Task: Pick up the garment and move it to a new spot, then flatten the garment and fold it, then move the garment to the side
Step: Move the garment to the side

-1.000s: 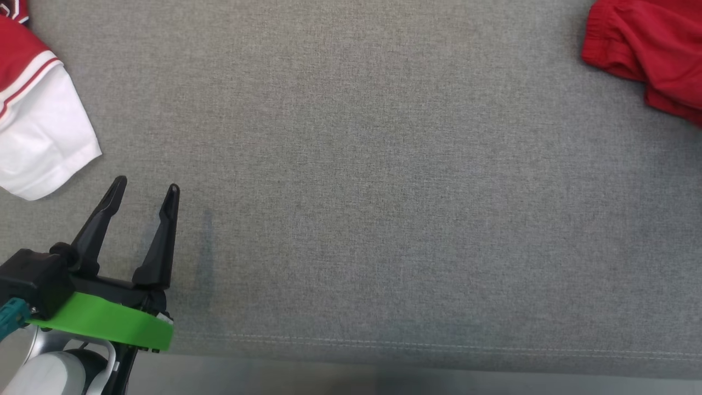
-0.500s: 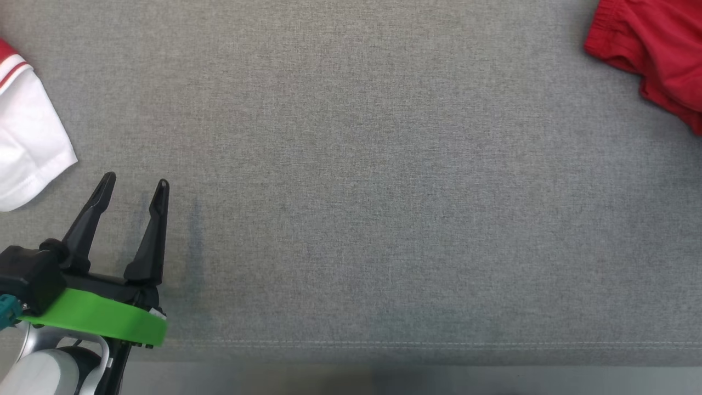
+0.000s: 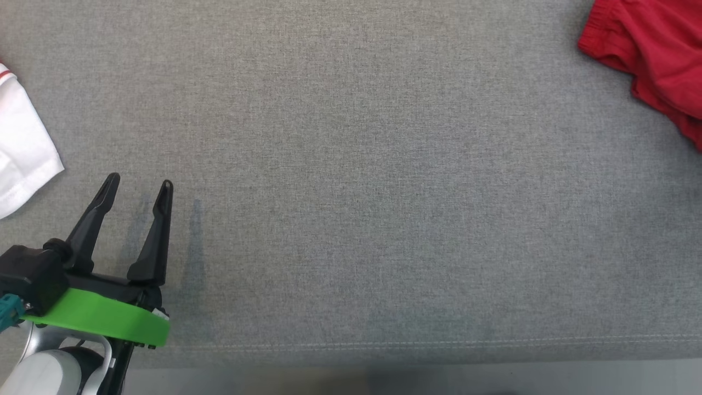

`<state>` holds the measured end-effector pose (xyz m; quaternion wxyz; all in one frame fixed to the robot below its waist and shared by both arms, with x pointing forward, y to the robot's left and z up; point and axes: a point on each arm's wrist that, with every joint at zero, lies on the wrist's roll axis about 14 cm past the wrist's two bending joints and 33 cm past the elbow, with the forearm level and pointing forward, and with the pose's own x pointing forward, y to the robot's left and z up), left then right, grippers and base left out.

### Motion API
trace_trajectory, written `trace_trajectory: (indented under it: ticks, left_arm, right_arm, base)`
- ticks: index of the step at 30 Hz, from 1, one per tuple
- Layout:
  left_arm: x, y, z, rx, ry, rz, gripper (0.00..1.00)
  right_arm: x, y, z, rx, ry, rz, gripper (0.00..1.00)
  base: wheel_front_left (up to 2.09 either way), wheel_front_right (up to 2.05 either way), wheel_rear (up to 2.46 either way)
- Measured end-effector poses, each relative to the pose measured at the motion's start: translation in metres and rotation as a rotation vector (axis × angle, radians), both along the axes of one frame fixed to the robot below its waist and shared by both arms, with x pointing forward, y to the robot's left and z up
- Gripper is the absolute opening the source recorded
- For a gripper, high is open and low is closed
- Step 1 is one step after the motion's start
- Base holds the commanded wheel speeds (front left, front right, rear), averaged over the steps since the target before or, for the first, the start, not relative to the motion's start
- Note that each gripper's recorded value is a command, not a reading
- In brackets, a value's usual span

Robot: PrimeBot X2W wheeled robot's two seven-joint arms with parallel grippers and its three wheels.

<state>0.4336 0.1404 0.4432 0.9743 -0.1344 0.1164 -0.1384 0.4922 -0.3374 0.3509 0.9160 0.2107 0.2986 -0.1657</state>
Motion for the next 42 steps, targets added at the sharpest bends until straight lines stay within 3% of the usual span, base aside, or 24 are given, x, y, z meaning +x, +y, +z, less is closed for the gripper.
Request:
trace_trajectory:
  ticks: [10, 19, 32, 42]
  left_arm:
    - [0.0, -0.008, 0.006, -0.004, -0.021, -0.017, 1.0]
    - [-0.003, -0.014, 0.01, -0.018, -0.028, -0.025, 1.0]
    - [-0.011, -0.004, 0.035, -0.043, -0.116, 0.06, 1.0]
    - [-0.035, 0.012, 0.053, -0.025, -0.162, 0.121, 1.0]
  right_arm:
    - [-0.029, -0.012, -0.01, -0.014, 0.046, -0.037, 1.0]
    - [-0.025, -0.017, 0.005, -0.056, -0.042, -0.053, 1.0]
    - [-0.004, -0.019, 0.114, -0.245, -0.456, 0.042, 1.0]
    - [-0.028, 0.045, 0.141, -0.297, -0.548, 0.242, 1.0]
  base:
    - [0.0, 0.0, 0.0]
    - [0.0, 0.0, 0.0]
    - [0.0, 0.0, 0.0]
    - [0.0, 0.0, 0.0]
